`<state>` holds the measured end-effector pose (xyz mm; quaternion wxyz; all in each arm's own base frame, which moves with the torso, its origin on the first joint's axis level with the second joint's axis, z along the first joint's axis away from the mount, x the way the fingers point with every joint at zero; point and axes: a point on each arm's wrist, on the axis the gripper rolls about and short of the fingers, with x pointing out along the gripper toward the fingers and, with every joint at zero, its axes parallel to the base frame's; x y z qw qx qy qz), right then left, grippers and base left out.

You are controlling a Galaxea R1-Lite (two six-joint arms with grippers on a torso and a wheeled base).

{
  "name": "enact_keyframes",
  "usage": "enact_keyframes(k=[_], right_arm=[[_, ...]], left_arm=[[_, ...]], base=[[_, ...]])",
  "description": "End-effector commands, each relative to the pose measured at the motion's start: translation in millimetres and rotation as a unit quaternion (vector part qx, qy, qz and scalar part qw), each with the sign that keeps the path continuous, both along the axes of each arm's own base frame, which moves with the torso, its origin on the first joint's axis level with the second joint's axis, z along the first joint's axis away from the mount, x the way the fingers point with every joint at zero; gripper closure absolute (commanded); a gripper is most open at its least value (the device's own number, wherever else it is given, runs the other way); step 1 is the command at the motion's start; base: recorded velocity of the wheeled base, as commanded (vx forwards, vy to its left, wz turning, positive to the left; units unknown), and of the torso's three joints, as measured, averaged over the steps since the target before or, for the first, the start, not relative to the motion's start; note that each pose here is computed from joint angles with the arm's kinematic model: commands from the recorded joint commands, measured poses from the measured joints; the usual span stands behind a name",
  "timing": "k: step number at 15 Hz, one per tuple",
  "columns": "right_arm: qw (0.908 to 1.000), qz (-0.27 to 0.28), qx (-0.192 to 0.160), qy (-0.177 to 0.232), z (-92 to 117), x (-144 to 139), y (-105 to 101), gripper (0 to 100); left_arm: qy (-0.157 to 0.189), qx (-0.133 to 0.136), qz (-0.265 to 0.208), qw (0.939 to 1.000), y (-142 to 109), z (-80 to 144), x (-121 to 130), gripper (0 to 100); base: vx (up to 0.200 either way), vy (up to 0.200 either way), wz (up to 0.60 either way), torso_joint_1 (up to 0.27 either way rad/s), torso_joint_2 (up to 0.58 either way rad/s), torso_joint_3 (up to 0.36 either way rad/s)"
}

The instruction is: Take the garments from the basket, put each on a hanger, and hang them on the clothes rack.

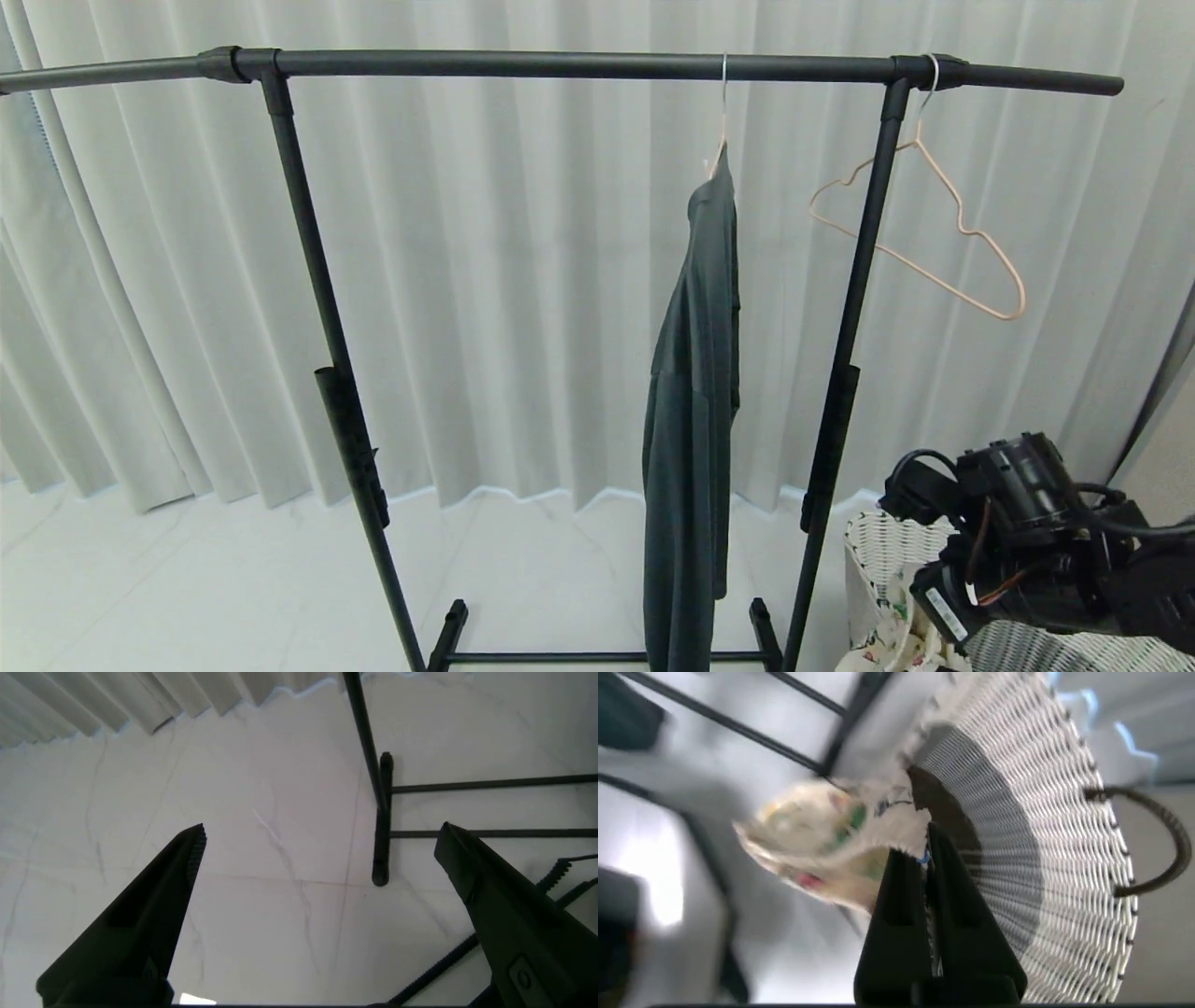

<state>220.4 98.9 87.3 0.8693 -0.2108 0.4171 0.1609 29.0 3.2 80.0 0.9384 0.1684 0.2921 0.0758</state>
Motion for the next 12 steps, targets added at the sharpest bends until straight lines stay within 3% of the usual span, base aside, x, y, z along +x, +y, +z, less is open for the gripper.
enact_keyframes(k=[1,3,8,10,12], right_arm=[[0.9927,0.043,0.091,-0.067,81.4,-28.4,35.0,100],[0.9881,0.061,0.132,-0.05,104.7,-47.9,56.4,100],[0.9775,0.111,0.173,-0.045,121.3,-67.9,89.9,100],[0.9732,0.118,0.192,-0.047,127.4,-66.2,104.2,100],[0.9683,0.118,0.212,-0.06,134.1,-59.4,116.2,100]], left_arm=[[-0.002,-0.001,-0.004,1.0,-0.2,0.1,-0.3,0],[0.0,-0.007,-0.012,0.9999,-0.7,-0.1,0.0,0],[0.002,-0.011,-0.019,0.9998,-1.1,-0.2,0.1,0],[0.001,-0.014,-0.023,0.9996,-1.3,-0.1,-0.1,0],[-0.015,-0.042,-0.059,0.9973,-2.4,0.2,-3.5,0]], base=[[-0.2,0.0,0.0,0.002,0.01,-0.002],[-0.2,0.0,0.0,-0.002,0.0,0.002],[-0.2,0.0,0.0,0.003,0.0,0.003],[0.0,0.0,0.0,0.0,0.0,0.0],[0.0,0.0,0.0,0.0,0.0,0.0]])
